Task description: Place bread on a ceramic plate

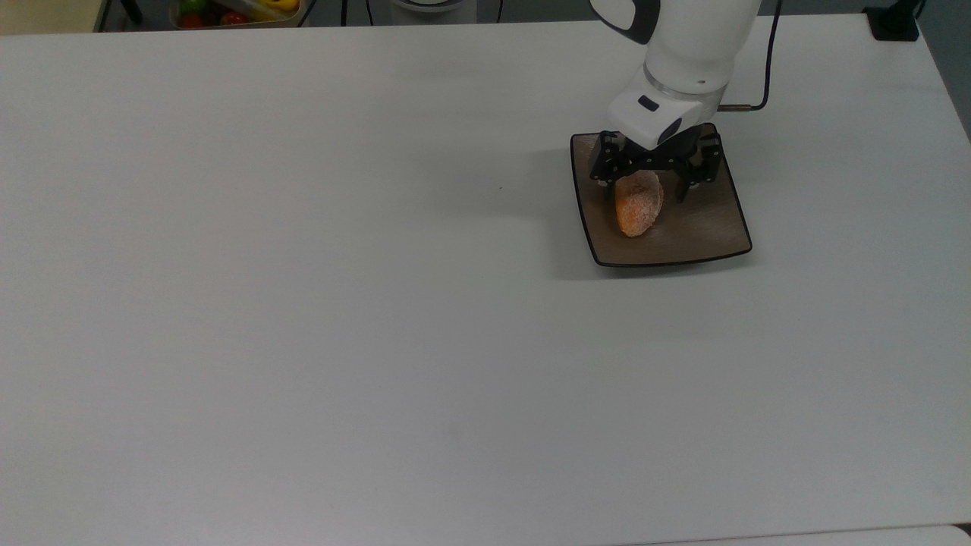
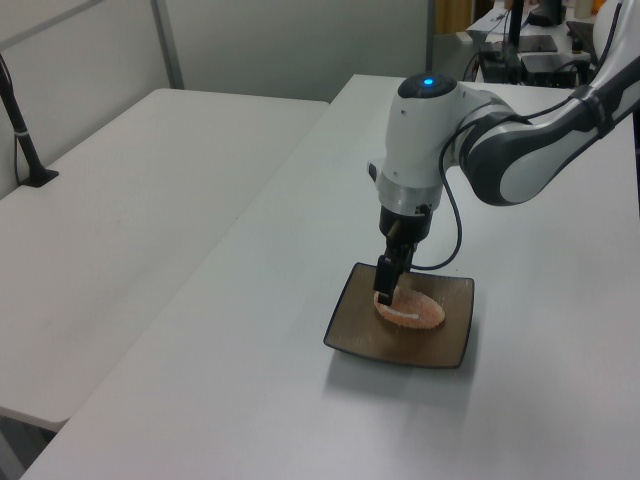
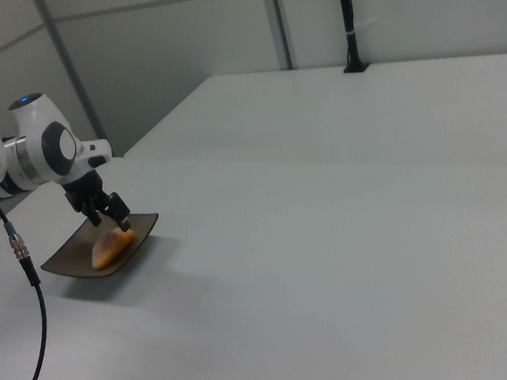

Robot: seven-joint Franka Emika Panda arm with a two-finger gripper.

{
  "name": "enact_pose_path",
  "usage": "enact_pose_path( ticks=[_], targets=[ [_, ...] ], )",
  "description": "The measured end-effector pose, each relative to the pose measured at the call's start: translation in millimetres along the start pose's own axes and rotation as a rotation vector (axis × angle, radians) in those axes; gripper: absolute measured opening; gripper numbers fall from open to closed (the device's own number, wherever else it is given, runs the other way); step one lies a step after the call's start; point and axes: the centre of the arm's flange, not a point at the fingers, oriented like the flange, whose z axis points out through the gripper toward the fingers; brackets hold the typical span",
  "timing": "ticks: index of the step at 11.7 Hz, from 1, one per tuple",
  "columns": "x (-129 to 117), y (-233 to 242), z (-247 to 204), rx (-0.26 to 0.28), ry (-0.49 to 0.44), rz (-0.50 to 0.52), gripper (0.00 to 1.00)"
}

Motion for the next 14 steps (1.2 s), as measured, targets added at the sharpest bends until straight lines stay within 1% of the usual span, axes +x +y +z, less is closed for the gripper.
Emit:
enact_pose_path(
  ticks=[3,4,5,7,9,11,12,14],
  targets=[
    [16,16,-26,0.011,0.046,0.033,1.00],
    [20,27,-40,-0.003,0.050,0.049,1.00],
    [20,40,-55,-0.030,0.039,0.046,1.00],
    [16,70,-83,-0.090,-0.018,-0.003,1.00],
    [14,110,-105,-0.116,-0.096,-0.048,1.00],
    [13,154,-129,-0.135,-0.143,-0.051,1.00],
    [12,172,-138,-0.123,-0.151,-0.030,1.00],
    [13,210,-150,-0.070,-0.155,0.025,1.00]
  ],
)
